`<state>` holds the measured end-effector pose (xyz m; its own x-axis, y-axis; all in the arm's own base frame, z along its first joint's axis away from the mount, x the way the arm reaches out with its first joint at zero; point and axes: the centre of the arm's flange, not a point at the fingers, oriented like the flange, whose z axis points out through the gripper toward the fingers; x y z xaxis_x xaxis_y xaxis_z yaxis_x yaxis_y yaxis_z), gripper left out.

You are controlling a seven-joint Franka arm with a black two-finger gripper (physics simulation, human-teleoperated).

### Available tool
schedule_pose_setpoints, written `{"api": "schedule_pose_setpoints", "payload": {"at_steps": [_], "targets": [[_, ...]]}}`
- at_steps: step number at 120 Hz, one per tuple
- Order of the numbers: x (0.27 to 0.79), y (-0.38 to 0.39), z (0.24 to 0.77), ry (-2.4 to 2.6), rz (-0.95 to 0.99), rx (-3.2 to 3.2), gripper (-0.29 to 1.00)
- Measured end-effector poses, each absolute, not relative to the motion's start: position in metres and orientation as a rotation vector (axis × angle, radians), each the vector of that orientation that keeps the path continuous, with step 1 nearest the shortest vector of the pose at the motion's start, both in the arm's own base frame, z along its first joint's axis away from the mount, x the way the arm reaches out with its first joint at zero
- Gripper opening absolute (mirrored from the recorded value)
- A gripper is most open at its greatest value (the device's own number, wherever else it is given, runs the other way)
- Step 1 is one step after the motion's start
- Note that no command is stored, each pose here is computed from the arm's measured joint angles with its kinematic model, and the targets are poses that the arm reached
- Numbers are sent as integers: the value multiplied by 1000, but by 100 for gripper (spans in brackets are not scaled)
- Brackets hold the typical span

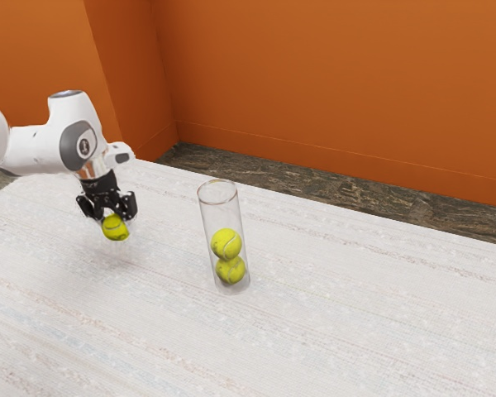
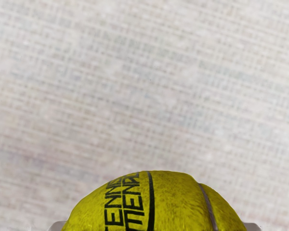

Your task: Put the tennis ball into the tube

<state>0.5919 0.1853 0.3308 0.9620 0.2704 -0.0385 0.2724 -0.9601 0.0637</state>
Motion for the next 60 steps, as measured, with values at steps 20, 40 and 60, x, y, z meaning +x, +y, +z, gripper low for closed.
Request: {"api": "schedule_pose_setpoints", "payload": {"at_steps": [20,40,60], "targets": [[607,125,433,303,54,3097,26],[632,48,497,189,89,3129,27],[636,-20,535,127,80,3151,27]]}}
